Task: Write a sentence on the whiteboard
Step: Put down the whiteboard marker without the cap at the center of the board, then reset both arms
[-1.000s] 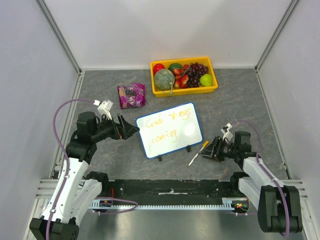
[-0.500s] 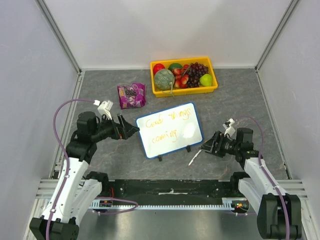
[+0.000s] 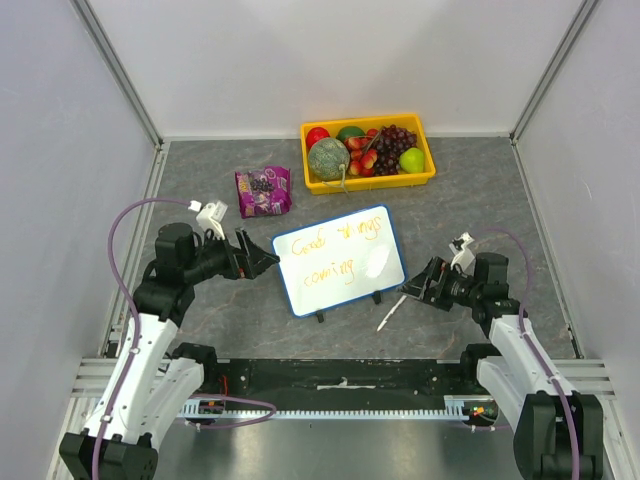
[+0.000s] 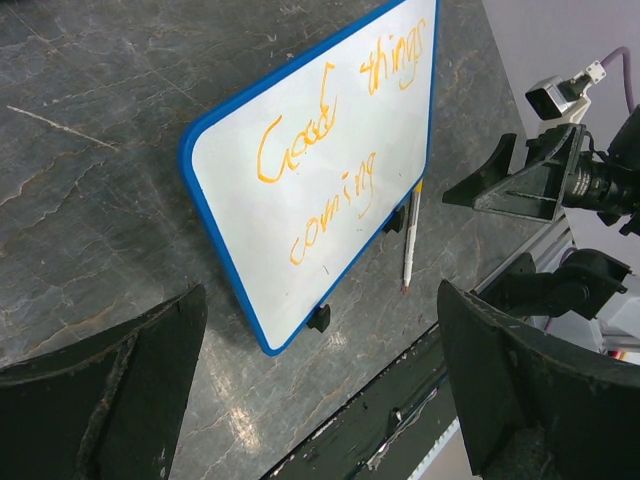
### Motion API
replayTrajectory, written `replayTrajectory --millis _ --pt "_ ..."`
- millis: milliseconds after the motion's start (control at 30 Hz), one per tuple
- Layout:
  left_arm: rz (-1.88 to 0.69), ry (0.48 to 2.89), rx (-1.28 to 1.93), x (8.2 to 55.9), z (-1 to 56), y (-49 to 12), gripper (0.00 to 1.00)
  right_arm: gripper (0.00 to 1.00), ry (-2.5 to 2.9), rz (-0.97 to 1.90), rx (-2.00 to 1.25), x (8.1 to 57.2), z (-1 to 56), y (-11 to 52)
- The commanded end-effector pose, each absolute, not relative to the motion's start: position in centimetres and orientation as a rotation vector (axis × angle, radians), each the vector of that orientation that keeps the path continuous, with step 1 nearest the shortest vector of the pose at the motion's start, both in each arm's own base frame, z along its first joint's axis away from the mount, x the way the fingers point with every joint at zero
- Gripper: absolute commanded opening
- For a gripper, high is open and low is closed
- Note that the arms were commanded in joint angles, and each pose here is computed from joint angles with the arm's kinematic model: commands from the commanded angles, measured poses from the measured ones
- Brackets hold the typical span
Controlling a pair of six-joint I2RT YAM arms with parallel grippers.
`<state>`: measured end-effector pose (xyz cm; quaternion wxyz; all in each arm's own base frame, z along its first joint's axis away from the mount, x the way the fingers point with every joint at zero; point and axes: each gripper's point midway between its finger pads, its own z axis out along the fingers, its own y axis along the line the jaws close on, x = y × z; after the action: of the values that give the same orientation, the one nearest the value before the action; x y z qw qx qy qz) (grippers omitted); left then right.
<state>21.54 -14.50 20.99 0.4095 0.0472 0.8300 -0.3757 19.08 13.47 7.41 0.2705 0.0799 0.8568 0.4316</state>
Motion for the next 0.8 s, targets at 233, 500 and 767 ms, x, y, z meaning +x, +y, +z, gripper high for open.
replayTrajectory --millis 233,500,767 --pt "-0.954 2.08 0.151 21.7 20.9 -14.7 1.0 0.98 2.215 1.059 0.185 22.6 10.3 12.5" --pt "-0.962 2.105 0.14 21.9 20.3 -14.8 1.0 0.98 2.124 1.076 0.214 24.3 12.0 12.5" --pt "-0.96 2.121 0.125 22.0 20.0 -14.8 0.99 0.98 2.079 1.033 0.191 26.3 13.8 12.2"
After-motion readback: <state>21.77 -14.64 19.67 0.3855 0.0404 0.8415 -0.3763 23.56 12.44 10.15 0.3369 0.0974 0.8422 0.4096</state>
